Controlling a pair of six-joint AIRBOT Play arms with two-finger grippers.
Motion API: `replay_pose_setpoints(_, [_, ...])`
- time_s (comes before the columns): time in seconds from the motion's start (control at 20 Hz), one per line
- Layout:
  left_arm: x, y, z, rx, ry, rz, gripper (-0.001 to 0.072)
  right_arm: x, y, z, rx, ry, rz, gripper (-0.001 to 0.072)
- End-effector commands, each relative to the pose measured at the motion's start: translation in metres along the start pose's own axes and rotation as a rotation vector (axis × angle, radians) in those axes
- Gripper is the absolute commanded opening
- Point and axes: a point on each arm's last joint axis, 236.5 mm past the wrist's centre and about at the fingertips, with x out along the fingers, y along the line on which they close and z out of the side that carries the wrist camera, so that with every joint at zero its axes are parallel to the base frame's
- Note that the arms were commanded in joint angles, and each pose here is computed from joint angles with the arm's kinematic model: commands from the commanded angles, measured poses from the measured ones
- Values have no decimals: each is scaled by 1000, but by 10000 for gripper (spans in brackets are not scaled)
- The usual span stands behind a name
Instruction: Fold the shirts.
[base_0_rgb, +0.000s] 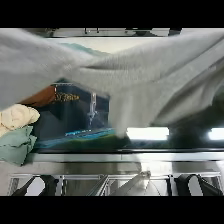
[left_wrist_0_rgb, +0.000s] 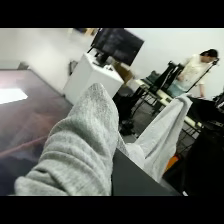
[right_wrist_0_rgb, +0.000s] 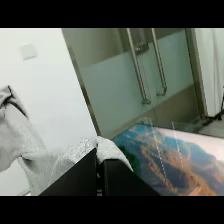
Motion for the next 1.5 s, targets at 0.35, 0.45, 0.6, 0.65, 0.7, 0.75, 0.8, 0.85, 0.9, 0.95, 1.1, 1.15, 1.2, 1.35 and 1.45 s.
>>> replay_pose_setpoints(0.35, [55, 218, -245, -513, 504, 365, 507, 27, -137, -263, 451, 526, -240, 19])
replay_pose_setpoints(0.45, [50, 256, -272, -595, 530, 426, 711, 20, -173, -309, 554, 579, -333, 19])
replay_pose_setpoints(0.6, [40, 286, -297, -726, 553, 429, 710, 13, -206, -357, 648, 645, -399, 19])
replay_pose_setpoints(0.65, [36, 288, -303, -766, 566, 411, 710, 10, -212, -368, 667, 661, -412, 19])
replay_pose_setpoints(0.7, [31, 287, -308, -810, 586, 379, 710, 8, -214, -377, 676, 678, -412, 19])
replay_pose_setpoints(0.75, [28, 283, -313, -851, 606, 348, 710, 7, -215, -381, 677, 688, -410, 19])
replay_pose_setpoints(0.8, [24, 277, -321, -904, 631, 326, 710, 7, -216, -383, 671, 691, -410, 19])
replay_pose_setpoints(0.85, [22, 271, -329, -941, 652, 310, 710, 7, -218, -383, 663, 689, -416, 19])
replay_pose_setpoints(0.9, [19, 267, -342, -963, 682, 314, 709, 6, -222, -382, 656, 683, -431, 19])
replay_pose_setpoints(0.95, [17, 261, -358, -983, 718, 320, 710, 5, -224, -382, 651, 681, -440, 19])
replay_pose_setpoints(1.1, [26, 238, -401, -1061, 795, 318, 709, 5, -225, -382, 650, 680, -442, 19])
replay_pose_setpoints(1.15, [30, 234, -414, -1069, 824, 341, 708, 5, -224, -382, 650, 680, -442, 19])
replay_pose_setpoints(1.2, [33, 233, -425, -1064, 846, 365, 709, 5, -224, -382, 650, 680, -442, 19])
replay_pose_setpoints(1.35, [46, 239, -441, -1022, 879, 448, 708, 6, -221, -382, 657, 685, -428, 19])
replay_pose_setpoints(1.45, [47, 248, -447, -956, 938, 529, 707, 6, -221, -382, 656, 685, -428, 19])
